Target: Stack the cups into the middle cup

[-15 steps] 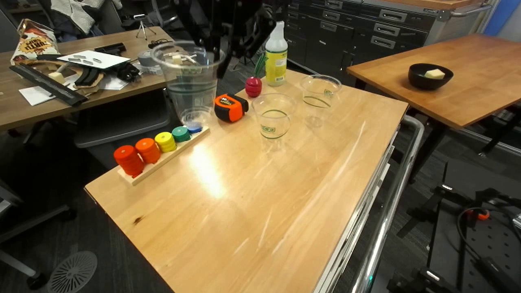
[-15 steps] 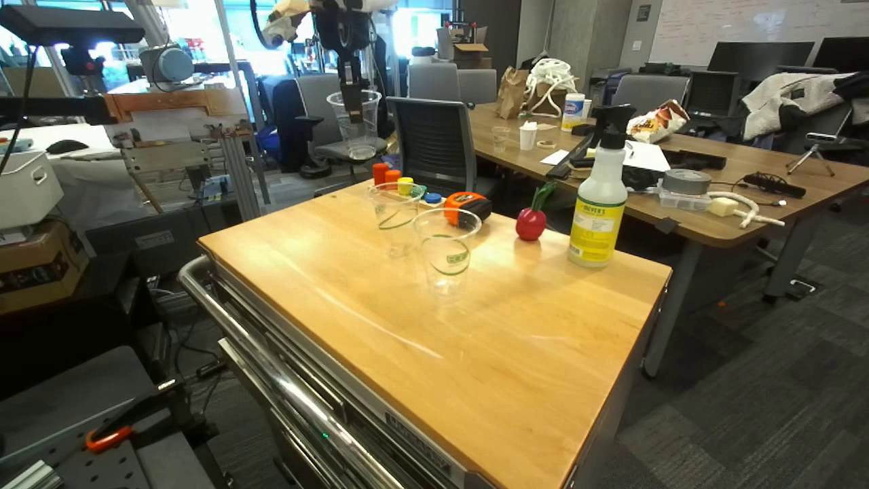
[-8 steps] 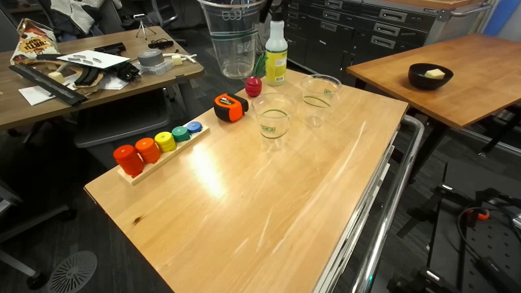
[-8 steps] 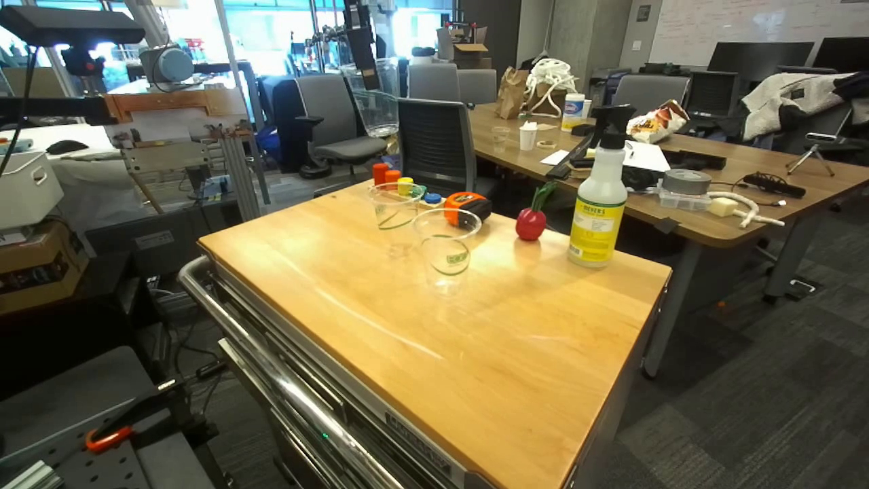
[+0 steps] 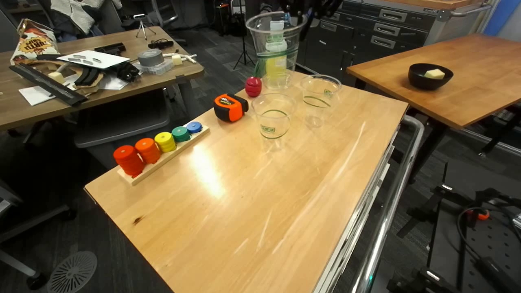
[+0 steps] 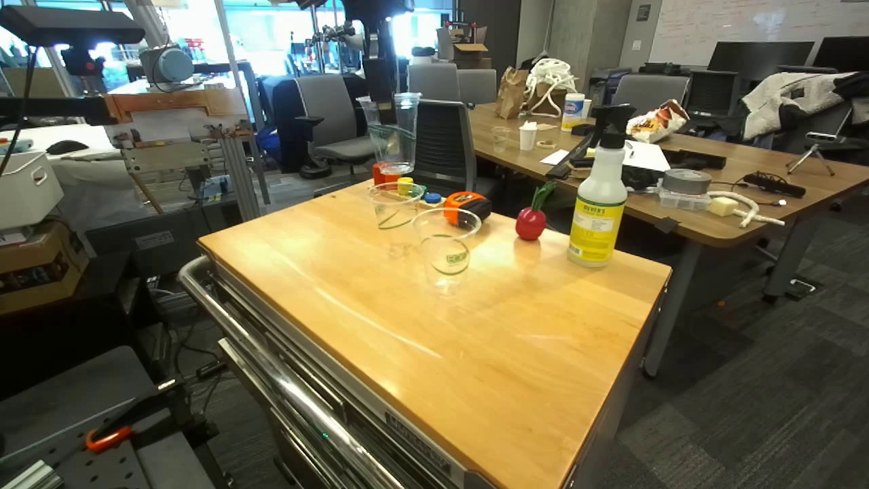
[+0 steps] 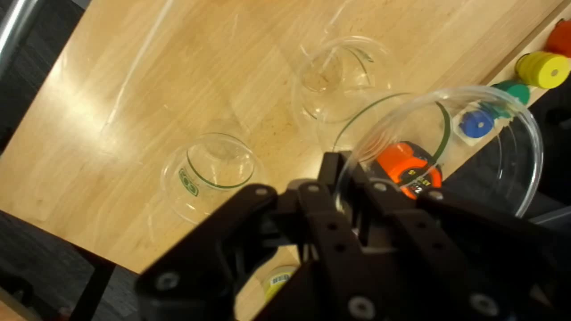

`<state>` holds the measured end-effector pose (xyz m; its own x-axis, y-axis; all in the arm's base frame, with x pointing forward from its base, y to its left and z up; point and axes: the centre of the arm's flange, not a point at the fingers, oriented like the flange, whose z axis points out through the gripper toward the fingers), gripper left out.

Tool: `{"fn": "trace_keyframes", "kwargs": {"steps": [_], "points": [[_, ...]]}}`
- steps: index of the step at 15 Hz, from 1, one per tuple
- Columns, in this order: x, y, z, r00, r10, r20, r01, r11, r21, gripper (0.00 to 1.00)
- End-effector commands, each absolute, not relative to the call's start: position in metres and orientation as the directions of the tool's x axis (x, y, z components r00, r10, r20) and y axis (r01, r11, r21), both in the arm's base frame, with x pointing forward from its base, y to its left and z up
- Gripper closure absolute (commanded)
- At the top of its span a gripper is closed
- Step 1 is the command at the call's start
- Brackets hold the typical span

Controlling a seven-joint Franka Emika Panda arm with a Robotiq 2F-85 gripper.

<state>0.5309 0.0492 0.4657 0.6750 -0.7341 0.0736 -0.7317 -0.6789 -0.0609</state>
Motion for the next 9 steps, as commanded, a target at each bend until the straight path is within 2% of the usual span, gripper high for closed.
{"fn": "trace_keyframes", "kwargs": {"steps": [1, 9], "points": [[0.526, 0.032, 0.446, 0.668, -0.744, 0.035, -0.741, -0.668, -0.070, 0.99], [0.524, 0.043, 0.431, 0.714, -0.700, 0.014, -0.697, -0.712, -0.090, 0.99]]}}
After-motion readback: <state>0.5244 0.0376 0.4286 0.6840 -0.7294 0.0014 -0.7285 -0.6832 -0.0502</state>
